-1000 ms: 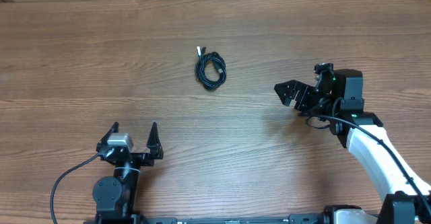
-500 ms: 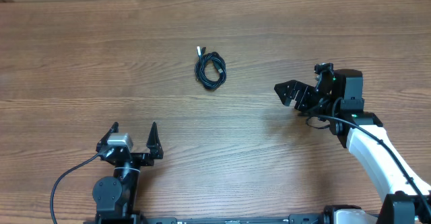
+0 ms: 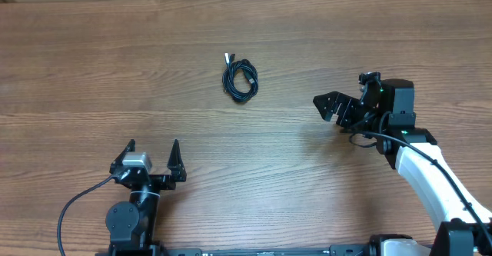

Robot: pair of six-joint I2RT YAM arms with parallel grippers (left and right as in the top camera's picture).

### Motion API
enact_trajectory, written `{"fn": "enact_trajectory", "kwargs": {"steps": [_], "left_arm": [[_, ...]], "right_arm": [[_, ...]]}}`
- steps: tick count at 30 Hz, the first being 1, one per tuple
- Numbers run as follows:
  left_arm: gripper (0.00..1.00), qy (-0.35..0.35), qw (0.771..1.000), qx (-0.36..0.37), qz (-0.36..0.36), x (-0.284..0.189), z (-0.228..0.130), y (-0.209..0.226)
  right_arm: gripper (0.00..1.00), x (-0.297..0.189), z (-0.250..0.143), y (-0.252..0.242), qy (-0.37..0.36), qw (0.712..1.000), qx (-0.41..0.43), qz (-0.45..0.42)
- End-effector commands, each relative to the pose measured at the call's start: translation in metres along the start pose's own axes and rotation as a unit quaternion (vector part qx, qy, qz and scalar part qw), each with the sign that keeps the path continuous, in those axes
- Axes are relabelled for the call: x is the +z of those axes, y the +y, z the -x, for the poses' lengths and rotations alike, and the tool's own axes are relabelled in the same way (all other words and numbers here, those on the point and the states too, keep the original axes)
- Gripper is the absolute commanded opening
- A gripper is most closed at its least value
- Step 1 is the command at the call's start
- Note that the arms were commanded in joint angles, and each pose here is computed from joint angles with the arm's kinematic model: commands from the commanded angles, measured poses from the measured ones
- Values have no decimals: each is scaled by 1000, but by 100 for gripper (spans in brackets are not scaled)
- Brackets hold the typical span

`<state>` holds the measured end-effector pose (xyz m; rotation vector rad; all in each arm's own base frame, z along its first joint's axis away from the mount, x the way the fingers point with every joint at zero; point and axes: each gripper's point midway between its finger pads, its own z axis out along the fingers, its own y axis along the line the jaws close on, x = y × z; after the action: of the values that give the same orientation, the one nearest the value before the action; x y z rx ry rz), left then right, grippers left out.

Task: Untangle cables

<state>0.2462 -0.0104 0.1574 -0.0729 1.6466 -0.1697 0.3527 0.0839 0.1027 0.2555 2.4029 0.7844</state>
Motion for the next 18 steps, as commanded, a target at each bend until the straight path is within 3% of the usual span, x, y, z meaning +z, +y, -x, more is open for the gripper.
{"fn": "enact_trajectory", "kwargs": {"steps": [1, 18], "left_arm": [[99, -1, 1000, 10, 3, 0, 0, 1], [99, -1, 1000, 10, 3, 0, -1, 1]], "right_arm": [[100, -1, 11, 3, -12, 1000, -2, 0], [100, -1, 11, 3, -12, 1000, -2, 0]]}}
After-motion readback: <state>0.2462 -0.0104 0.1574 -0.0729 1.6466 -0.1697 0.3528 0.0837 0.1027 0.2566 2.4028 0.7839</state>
